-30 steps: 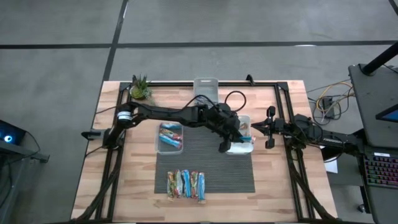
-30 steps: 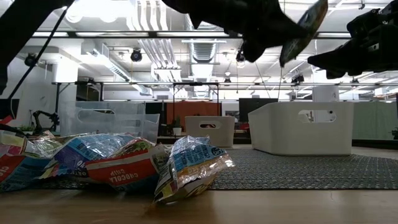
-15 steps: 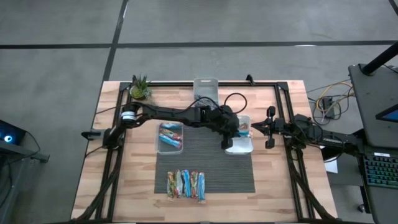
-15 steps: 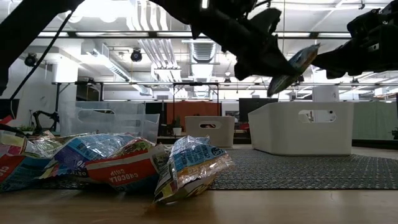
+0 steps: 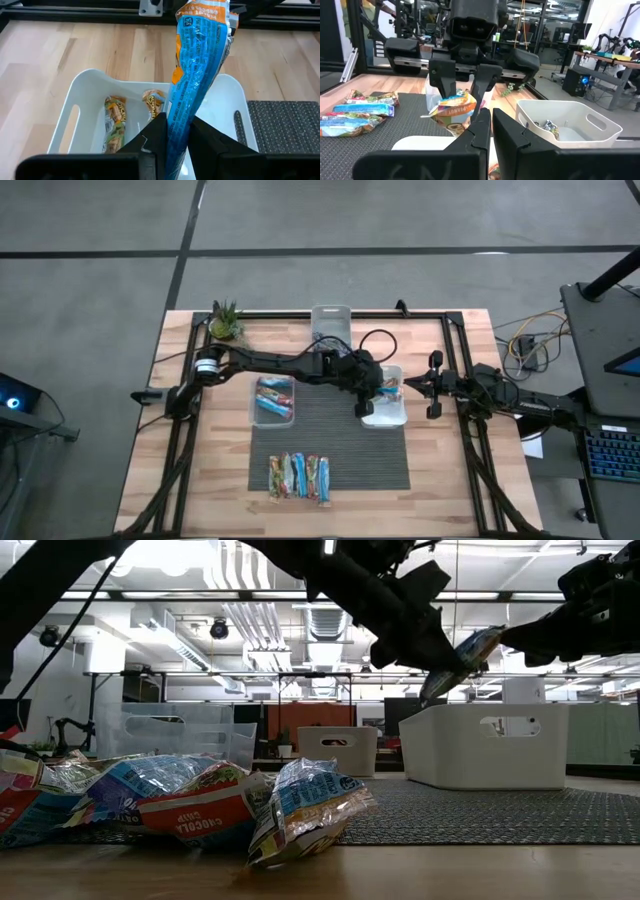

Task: Pick and place Granola Bars by type
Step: Put the yellow granola bar into the white bin

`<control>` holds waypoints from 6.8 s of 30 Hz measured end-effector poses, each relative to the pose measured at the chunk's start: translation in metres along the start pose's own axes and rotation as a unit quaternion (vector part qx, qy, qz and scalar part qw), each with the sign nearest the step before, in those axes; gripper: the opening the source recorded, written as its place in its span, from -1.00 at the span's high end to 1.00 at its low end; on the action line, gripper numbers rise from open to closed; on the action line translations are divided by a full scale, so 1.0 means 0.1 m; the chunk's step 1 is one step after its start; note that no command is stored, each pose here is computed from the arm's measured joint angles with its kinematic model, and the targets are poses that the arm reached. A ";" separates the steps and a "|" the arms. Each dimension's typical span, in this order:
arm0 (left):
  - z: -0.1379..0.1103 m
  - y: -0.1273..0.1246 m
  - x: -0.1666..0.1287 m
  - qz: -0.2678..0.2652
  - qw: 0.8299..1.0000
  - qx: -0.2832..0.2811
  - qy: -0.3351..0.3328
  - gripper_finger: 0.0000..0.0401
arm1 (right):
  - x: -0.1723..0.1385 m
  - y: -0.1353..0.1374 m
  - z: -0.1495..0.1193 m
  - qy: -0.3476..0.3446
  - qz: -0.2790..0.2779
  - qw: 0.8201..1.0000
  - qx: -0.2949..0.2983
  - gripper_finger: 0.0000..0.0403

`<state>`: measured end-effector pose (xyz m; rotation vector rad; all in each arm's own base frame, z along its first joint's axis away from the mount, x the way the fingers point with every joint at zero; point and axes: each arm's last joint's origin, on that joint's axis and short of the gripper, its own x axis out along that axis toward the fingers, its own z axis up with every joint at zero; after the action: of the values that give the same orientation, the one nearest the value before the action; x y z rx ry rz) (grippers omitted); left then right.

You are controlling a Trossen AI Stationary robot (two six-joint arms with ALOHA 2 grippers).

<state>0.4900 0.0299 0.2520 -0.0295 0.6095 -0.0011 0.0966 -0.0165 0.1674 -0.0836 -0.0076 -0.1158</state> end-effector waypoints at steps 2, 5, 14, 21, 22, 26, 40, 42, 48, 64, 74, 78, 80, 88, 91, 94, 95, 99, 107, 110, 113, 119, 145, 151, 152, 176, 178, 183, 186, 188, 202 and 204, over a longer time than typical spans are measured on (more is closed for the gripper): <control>0.00 0.00 0.00 0.000 1.000 -0.003 0.002 0.74 | 0.00 0.00 0.00 0.000 0.000 1.000 -0.001 0.96; -0.01 0.00 0.00 0.000 1.000 -0.003 0.007 0.74 | 0.00 0.00 0.00 0.000 0.000 1.000 -0.002 0.96; -0.01 0.00 0.00 0.001 1.000 -0.003 0.006 0.74 | 0.00 0.00 0.00 0.000 0.000 1.000 0.000 0.96; -0.01 -0.01 0.00 0.000 1.000 -0.003 0.005 0.74 | 0.00 0.00 0.00 0.000 0.000 1.000 -0.001 0.96; -0.01 -0.01 0.00 0.000 1.000 -0.003 0.006 0.74 | 0.00 0.00 0.00 0.000 0.000 1.000 -0.002 0.96; -0.02 -0.01 0.00 0.000 1.000 -0.005 0.009 0.73 | 0.00 0.00 0.00 0.000 0.000 1.000 0.000 0.96; -0.04 -0.01 0.00 0.001 1.000 -0.014 0.023 0.41 | 0.00 0.00 0.00 0.000 0.000 1.000 -0.001 0.96; -0.05 -0.01 0.00 0.001 1.000 -0.016 0.023 0.40 | 0.00 0.00 0.00 0.000 0.000 1.000 -0.002 0.96; -0.04 -0.01 0.00 0.002 1.000 -0.017 0.023 0.40 | 0.00 0.00 0.00 0.000 0.000 1.000 -0.002 0.96; -0.10 -0.03 -0.02 -0.044 0.998 0.002 0.054 0.96 | 0.00 0.00 0.00 0.000 0.000 1.000 0.000 0.96; 0.11 -0.21 -0.46 -0.069 0.996 0.008 0.063 1.00 | 0.00 0.00 0.00 0.000 0.000 1.000 -0.002 0.96; 0.17 -0.33 -0.74 -0.079 0.994 0.016 0.079 1.00 | 0.00 0.00 0.00 0.000 0.000 1.000 -0.001 0.96; 0.18 -0.40 -0.90 -0.085 0.991 0.019 0.097 1.00 | 0.00 0.00 0.00 0.000 0.000 1.000 -0.002 0.96; 0.23 -0.72 -1.44 -0.113 0.985 0.040 0.120 1.00 | 0.00 0.00 0.00 0.000 0.000 1.000 0.000 0.96; 0.22 -0.83 -1.59 -0.125 0.983 0.051 0.127 1.00 | 0.00 0.00 0.00 0.000 0.000 1.000 -0.002 0.96; 0.21 -0.94 -1.72 -0.136 0.979 0.061 0.135 1.00 | 0.00 0.00 0.00 0.000 0.000 1.000 -0.001 0.96; 0.21 -0.97 -1.76 -0.140 0.979 0.066 0.136 1.00 | 0.00 0.00 0.00 0.000 0.000 1.000 0.000 0.96; 0.16 -1.09 -1.88 -0.154 0.972 0.090 0.155 1.00 | 0.00 0.00 0.00 0.000 0.000 1.000 -0.002 0.96; 0.06 -1.23 -2.21 -0.175 0.957 0.128 0.191 1.00 | 0.00 0.00 0.00 0.000 0.000 1.000 0.000 0.96; 0.03 -1.27 -2.39 -0.185 0.951 0.147 0.198 1.00 | 0.00 0.00 0.00 0.000 0.000 1.000 -0.002 0.96; 0.02 -1.31 -2.59 -0.195 0.948 0.164 0.191 1.00 | 0.00 0.00 0.00 0.000 0.000 1.000 -0.001 0.96; -0.13 -1.40 -2.83 -0.216 0.937 0.189 0.197 1.00 | 0.00 0.00 0.00 0.000 0.000 1.000 -0.001 0.96; -1.17 -1.59 -2.36 -0.265 0.913 0.280 0.136 1.00 | 0.00 0.00 0.00 0.000 0.000 1.000 -0.001 0.96; -1.21 -1.65 -2.22 -0.273 0.896 0.328 0.123 1.00 | 0.00 0.00 0.00 0.000 0.000 1.000 -0.001 0.96; -1.20 -1.66 -2.20 -0.273 0.895 0.332 0.120 1.00 | 0.00 0.00 0.00 0.000 0.000 1.000 0.000 0.96; -1.40 -1.81 -1.93 -0.280 0.840 0.438 0.157 0.21 | 0.00 0.00 0.00 0.000 0.000 1.000 -0.002 0.96; -1.45 -1.83 -1.90 -0.284 0.825 0.461 0.164 0.21 | 0.00 0.00 0.00 0.000 0.000 1.000 0.000 0.96; -1.61 -1.84 -1.79 -0.273 0.808 0.485 0.194 0.21 | 0.00 0.00 0.00 0.000 0.000 1.000 -0.001 0.96; -1.70 -1.84 -1.72 -0.274 0.796 0.499 0.204 0.21 | 0.00 0.00 0.00 0.000 0.000 1.000 -0.001 0.96; -1.75 -1.83 -1.67 -0.264 0.788 0.516 0.209 0.21 | 0.00 0.00 0.00 0.000 0.000 1.000 -0.002 0.96; -1.91 -1.82 -1.45 -0.224 0.756 0.569 0.233 0.21 | 0.00 0.00 0.00 0.000 0.000 1.000 -0.002 0.96; -1.94 -1.82 -1.42 -0.225 0.753 0.570 0.239 0.21 | 0.00 0.00 0.00 0.000 0.000 1.000 0.000 0.96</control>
<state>0.2643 -0.1563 0.1792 1.0558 1.0208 -0.8845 0.0966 -0.0166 0.1672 -0.0837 -0.0068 -0.1160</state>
